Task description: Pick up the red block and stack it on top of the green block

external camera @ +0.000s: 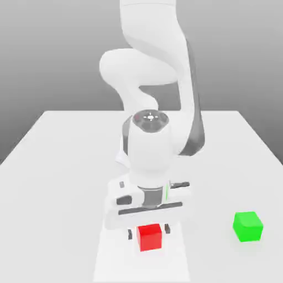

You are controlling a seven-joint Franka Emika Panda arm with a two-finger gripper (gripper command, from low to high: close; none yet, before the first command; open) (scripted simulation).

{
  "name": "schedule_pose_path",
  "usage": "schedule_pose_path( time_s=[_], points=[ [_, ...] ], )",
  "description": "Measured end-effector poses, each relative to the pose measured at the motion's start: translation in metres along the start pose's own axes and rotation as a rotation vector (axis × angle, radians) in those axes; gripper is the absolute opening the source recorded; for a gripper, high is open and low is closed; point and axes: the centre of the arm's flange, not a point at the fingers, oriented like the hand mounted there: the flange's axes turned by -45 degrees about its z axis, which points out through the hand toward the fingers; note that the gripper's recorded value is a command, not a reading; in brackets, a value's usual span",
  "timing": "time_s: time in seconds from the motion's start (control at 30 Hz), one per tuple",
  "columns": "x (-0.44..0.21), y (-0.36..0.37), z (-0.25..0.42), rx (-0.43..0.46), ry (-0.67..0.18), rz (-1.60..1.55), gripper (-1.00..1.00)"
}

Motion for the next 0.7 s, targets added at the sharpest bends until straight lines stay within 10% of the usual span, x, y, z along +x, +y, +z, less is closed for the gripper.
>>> schedule_pose_path(
  time_s=[0.33,0.7],
  points=[
    [0.001,-0.001,-0.056,0.0,0.0,-0.001,-1.0],
    [0.009,-0.249,-0.09,0.001,0.001,-0.198,-1.0]
  ],
)
